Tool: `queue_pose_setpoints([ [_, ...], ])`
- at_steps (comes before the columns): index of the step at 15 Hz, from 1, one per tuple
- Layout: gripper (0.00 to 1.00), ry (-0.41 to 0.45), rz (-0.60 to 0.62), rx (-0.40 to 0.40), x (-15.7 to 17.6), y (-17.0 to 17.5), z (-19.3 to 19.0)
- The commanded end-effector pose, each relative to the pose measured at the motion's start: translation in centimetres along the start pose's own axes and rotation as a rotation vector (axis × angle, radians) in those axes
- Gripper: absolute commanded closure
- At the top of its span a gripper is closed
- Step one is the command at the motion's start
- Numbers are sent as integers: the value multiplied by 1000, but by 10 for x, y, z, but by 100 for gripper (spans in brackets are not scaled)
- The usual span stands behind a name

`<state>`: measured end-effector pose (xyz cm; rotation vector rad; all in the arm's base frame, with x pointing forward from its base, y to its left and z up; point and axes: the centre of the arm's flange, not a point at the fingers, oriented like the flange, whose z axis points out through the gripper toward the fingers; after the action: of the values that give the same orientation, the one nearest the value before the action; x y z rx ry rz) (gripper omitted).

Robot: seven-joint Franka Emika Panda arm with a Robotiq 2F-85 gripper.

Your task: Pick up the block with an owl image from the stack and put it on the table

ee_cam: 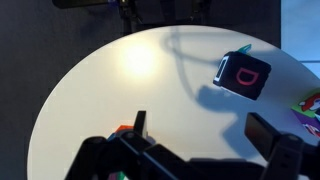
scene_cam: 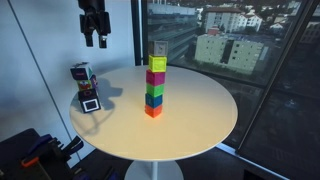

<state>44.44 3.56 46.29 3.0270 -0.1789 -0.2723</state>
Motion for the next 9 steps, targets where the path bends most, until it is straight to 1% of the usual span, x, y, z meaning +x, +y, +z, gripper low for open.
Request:
queue_pose_setpoints([
  [1,0,6,-20,-17,-16,15,-15],
  [9,0,63,-71,12,-38,30,-35],
])
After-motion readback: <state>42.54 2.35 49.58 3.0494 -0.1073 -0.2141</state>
